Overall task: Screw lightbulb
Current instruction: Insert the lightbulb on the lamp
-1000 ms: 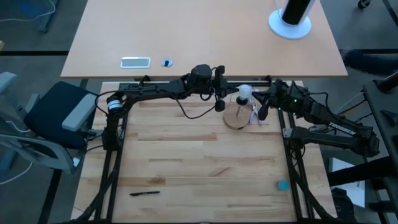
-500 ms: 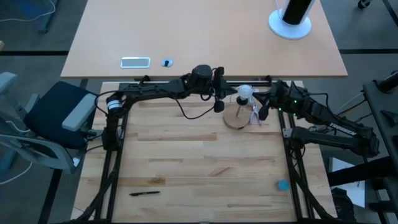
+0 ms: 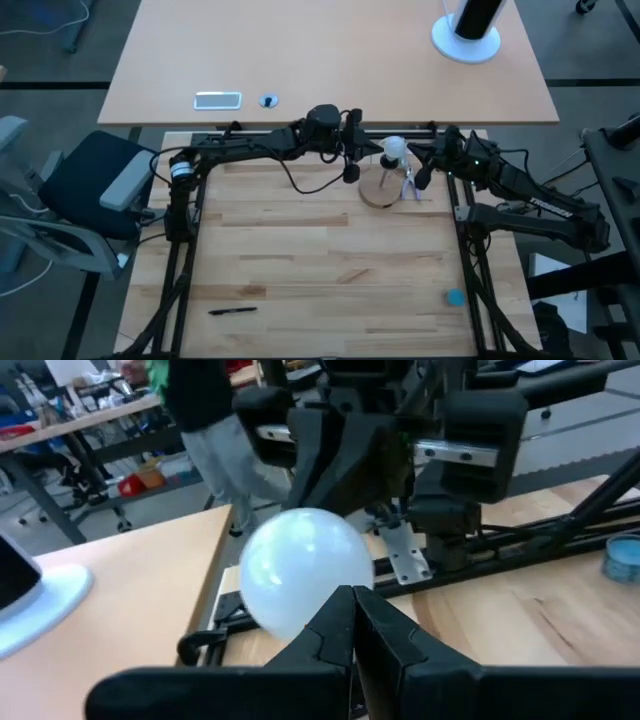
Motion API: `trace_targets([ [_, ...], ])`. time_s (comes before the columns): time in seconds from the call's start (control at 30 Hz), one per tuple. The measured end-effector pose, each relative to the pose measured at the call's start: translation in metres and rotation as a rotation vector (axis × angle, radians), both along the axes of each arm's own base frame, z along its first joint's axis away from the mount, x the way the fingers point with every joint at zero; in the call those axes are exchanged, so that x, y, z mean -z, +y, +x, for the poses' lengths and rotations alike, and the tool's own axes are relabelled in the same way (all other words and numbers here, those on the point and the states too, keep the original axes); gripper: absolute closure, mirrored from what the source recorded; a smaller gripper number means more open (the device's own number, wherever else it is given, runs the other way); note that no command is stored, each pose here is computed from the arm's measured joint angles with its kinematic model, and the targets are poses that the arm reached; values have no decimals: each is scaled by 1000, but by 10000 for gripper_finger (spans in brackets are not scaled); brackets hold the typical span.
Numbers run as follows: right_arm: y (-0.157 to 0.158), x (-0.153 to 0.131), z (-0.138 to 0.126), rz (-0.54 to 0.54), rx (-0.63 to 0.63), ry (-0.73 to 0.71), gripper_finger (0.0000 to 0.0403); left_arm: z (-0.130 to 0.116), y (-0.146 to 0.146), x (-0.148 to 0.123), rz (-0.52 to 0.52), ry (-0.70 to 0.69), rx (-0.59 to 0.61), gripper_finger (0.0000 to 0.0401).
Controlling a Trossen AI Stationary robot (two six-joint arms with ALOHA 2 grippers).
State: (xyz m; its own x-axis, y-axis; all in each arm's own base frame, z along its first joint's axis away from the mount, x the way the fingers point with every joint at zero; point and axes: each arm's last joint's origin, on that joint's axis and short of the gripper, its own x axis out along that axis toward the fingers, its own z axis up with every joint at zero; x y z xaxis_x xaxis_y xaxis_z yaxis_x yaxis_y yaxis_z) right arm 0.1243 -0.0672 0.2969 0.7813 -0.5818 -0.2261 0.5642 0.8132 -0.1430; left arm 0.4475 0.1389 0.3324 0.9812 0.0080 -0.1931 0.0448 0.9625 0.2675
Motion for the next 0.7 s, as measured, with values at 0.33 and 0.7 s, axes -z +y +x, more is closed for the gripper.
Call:
trace_targets([
  [0.33, 0, 1, 2, 10, -44, 4, 390, 4, 2, 7, -8, 8, -9, 401],
  [0.7, 1, 1, 2, 21, -66, 3, 390, 7, 5, 12, -10, 5, -15, 401],
])
